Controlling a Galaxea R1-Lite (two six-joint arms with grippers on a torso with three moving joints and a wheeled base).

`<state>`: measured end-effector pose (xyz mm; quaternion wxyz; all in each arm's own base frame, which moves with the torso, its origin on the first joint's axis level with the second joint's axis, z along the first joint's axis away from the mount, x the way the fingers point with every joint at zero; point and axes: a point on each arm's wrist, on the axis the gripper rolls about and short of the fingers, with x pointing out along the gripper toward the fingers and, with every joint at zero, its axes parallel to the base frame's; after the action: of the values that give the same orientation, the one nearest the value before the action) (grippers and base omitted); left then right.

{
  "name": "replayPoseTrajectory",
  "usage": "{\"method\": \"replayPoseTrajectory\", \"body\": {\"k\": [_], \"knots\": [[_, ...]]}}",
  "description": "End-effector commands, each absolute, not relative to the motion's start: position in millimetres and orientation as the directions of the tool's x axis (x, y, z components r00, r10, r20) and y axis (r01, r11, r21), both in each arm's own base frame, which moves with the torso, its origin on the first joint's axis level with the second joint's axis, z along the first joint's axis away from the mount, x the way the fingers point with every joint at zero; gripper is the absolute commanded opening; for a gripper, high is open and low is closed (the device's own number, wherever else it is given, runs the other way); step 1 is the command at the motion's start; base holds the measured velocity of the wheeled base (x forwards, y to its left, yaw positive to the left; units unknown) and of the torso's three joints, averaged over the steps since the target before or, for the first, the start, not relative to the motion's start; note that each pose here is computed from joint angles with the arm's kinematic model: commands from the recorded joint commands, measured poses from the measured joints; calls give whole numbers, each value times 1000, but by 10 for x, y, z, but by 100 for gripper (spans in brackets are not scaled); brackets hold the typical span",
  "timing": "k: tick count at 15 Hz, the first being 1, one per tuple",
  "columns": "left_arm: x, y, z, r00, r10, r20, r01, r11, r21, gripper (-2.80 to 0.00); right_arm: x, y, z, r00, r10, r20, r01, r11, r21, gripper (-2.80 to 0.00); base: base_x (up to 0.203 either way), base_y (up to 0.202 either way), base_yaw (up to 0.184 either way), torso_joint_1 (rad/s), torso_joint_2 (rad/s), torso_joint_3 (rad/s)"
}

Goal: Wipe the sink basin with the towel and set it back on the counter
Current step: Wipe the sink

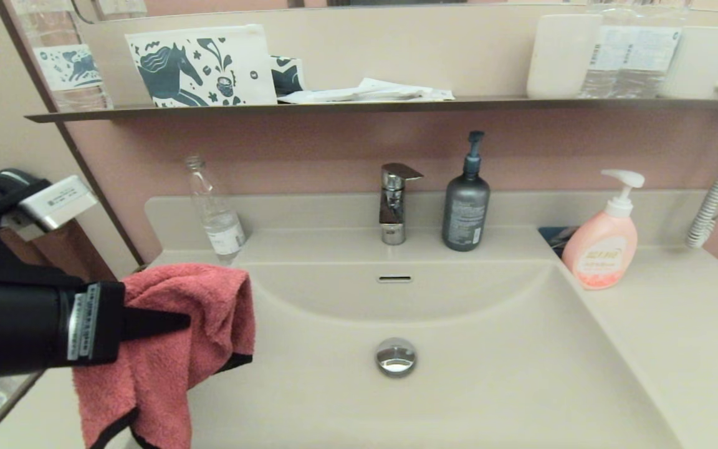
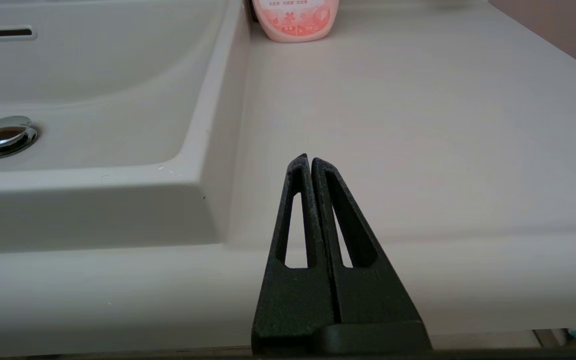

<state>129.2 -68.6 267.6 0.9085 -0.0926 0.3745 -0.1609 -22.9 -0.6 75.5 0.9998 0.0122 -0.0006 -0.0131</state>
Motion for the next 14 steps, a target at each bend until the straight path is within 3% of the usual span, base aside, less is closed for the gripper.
{"method": "replayPoseTrajectory", "body": {"k": [1, 10, 14], "knots": [[1297, -1007, 2725, 617, -385, -686, 178, 918, -355, -280, -228, -7, 755, 1000, -26, 0, 26, 999, 25, -280, 0, 0, 0, 0, 0, 0], [1616, -1878, 2508, 520, -346, -781, 131, 936, -328, -280, -228, -7, 755, 1000, -26, 0, 26, 999, 25, -280, 0, 0, 0, 0, 0, 0], [1859, -2521, 2251, 465, -319, -826, 131, 947, -292, -280, -228, -7, 755, 1000, -26, 0, 26, 999, 25, -280, 0, 0, 0, 0, 0, 0]]}}
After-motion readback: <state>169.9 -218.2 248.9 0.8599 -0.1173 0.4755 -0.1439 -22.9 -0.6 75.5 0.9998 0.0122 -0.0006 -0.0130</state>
